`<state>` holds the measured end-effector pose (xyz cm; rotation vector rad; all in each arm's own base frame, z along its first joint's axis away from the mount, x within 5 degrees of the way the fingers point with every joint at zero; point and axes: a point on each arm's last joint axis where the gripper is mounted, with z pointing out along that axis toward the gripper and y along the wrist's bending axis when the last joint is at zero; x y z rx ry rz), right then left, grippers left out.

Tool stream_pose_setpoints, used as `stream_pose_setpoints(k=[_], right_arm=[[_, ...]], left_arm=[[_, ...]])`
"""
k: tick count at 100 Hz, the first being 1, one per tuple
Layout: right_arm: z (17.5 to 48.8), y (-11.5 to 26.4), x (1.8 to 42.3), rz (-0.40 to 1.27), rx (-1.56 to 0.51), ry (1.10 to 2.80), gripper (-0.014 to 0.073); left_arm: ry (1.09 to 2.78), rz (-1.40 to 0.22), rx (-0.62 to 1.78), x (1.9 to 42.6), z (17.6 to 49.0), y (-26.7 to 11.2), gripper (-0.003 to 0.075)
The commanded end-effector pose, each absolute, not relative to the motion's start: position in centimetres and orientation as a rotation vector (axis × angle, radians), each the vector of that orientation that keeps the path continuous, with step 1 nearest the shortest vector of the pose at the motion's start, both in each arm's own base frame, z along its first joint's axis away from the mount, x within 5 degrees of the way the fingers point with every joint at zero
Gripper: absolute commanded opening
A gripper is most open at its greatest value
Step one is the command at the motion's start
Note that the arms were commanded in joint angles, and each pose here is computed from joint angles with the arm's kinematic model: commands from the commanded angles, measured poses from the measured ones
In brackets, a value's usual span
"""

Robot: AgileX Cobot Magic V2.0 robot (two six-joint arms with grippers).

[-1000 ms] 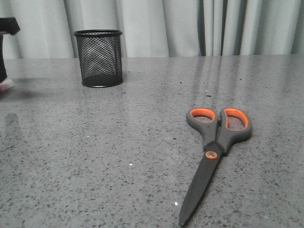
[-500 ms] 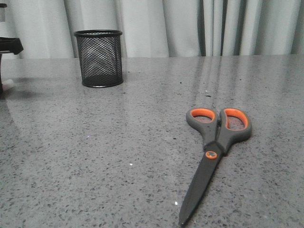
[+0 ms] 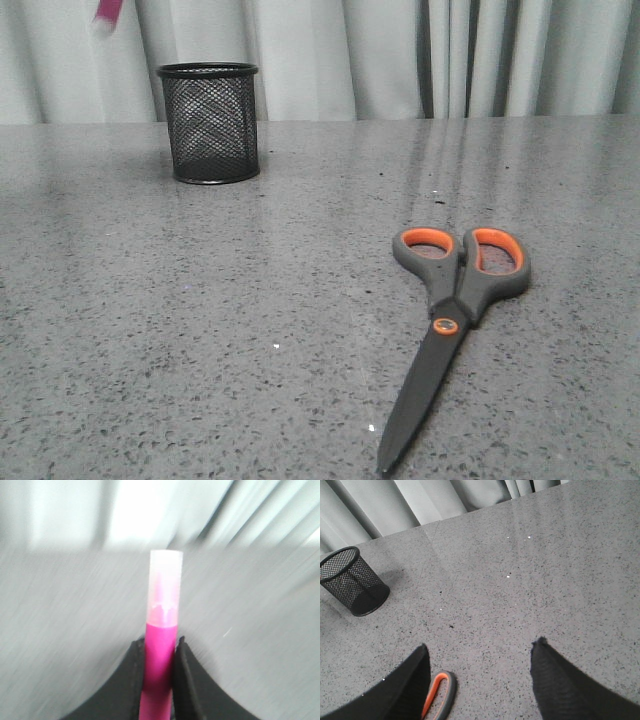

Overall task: Put pen and scissors into bin
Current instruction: 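Carry the marker over the black mesh cup and drop it in, then lower the right gripper over the grey-and-orange scissors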

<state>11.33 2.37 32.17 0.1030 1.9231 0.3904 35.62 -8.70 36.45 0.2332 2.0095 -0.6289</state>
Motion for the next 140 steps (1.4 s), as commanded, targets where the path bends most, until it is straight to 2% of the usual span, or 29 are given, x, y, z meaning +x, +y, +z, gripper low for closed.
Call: stream_pose_setpoints(k=[1, 14, 28, 57, 82, 89, 104, 111, 119, 126, 140], right_arm=[[33.9, 2.2, 11.7, 0.376, 0.095, 1.812, 0.0400], [33.9, 2.2, 11.7, 0.376, 0.095, 1.811, 0.0400], [33.7, 2.3, 12.0, 0.374, 0.097, 1.824, 0.0400], [33.4, 2.3, 12.5, 0.372, 0.099, 1.853, 0.0400], [33.3, 2.4, 12.6, 0.372, 0.099, 1.858, 0.0400], [33.3, 2.4, 12.6, 0.372, 0.099, 1.863, 0.0400], [33.2, 2.4, 12.6, 0.372, 0.098, 1.872, 0.0400], [33.3, 2.4, 12.6, 0.372, 0.098, 1.870, 0.0400], [33.3, 2.4, 12.6, 0.372, 0.098, 1.864, 0.0400], [33.8, 2.5, 12.5, 0.380, 0.090, 1.855, 0.0400], [36.8, 3.4, 12.1, 0.416, -0.030, 1.796, 0.0398]], left_arm=[[1.793, -0.675, 0.217, 34.6, 40.4, -9.8, -0.0019], [1.682, -0.687, 0.309, 34.8, 40.6, -11.8, -0.0019], [1.623, -0.689, 0.348, 36.2, 39.3, -12.9, -0.0019], [1.693, -0.694, 0.373, 39.5, 34.2, -13.9, -0.0019], [1.718, -0.733, 0.398, 40.2, 32.5, -14.4, -0.0003], [1.712, -0.716, 0.416, 40.2, 32.5, -14.3, 0.0072], [1.711, -0.695, 0.422, 40.3, 32.5, -14.1, 0.0397], [1.703, -0.701, 0.427, 40.1, 32.7, -14.2, 0.0474], [1.668, -0.714, 0.442, 39.5, 33.9, -14.2, 0.0465], [1.619, -0.701, 0.458, 38.4, 35.9, -13.9, 0.0425], [1.463, -0.622, 0.547, 34.0, 41.9, -12.9, 0.0319]])
